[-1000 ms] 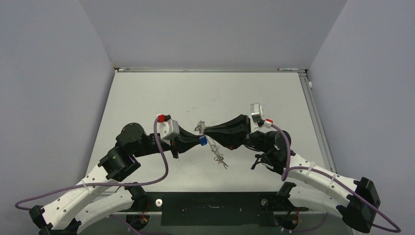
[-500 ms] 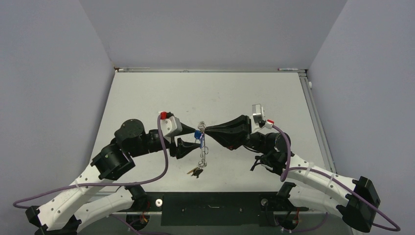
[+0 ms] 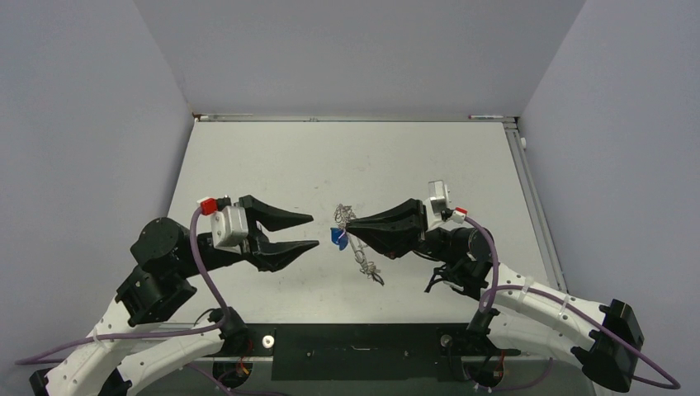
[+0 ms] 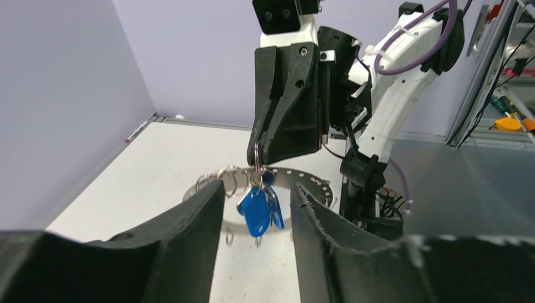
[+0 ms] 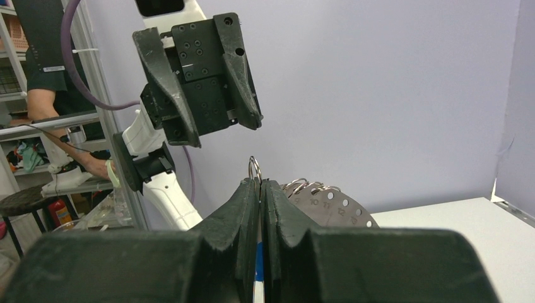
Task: Put the keys on the keyring
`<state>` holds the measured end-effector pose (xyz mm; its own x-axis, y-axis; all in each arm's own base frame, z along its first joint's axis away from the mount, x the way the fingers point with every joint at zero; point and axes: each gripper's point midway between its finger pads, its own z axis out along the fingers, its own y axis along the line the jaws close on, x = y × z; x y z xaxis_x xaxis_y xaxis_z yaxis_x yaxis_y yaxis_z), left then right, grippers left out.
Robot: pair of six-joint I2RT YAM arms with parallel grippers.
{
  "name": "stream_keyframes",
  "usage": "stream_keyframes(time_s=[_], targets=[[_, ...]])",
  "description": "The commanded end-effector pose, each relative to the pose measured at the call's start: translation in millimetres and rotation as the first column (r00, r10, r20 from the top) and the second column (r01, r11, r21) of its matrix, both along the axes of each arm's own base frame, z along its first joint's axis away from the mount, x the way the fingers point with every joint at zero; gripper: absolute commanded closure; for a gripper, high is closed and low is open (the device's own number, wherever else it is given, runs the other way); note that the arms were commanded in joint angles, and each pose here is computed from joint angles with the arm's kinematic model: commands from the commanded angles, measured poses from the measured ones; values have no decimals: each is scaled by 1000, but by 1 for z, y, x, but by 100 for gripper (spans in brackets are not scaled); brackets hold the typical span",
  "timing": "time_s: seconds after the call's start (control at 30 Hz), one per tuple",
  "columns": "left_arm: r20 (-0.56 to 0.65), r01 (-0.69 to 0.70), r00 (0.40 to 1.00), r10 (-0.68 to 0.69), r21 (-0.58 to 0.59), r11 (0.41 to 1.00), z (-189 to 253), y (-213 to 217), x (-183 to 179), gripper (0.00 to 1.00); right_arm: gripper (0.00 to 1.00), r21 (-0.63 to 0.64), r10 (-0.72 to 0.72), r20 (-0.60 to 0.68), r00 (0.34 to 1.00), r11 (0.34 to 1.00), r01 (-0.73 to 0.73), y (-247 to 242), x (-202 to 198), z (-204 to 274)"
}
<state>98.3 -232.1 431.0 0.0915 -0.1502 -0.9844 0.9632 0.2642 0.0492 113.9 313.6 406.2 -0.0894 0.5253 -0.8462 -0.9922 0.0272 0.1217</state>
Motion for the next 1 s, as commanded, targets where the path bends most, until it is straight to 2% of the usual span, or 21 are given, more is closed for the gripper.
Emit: stream_keyframes(time_s=[0.0,0.47,0.63,0.8,0.97], targets=[[12,54,998,-54,-70,996,18,-13,-1,64,95,89,-4,69,998,996,-2,-11,-13,29],[-37,109,993,-111,-54,993,-3,-34,5,68,95,107,-3,53,999,994,-3,-7,-12,29],[-47,109,993,-111,-49,993,-7,-36,7,77,95,105,15,55,998,994,-20,-3,-14,29],[-51,108,993,-111,-53,993,-7,-36,7,82,95,93,35,56,998,995,-40,2,-17,26],[-57,105,993,-107,-43,994,-9,-37,8,100,95,96,42,58,997,994,-48,3,-20,26]])
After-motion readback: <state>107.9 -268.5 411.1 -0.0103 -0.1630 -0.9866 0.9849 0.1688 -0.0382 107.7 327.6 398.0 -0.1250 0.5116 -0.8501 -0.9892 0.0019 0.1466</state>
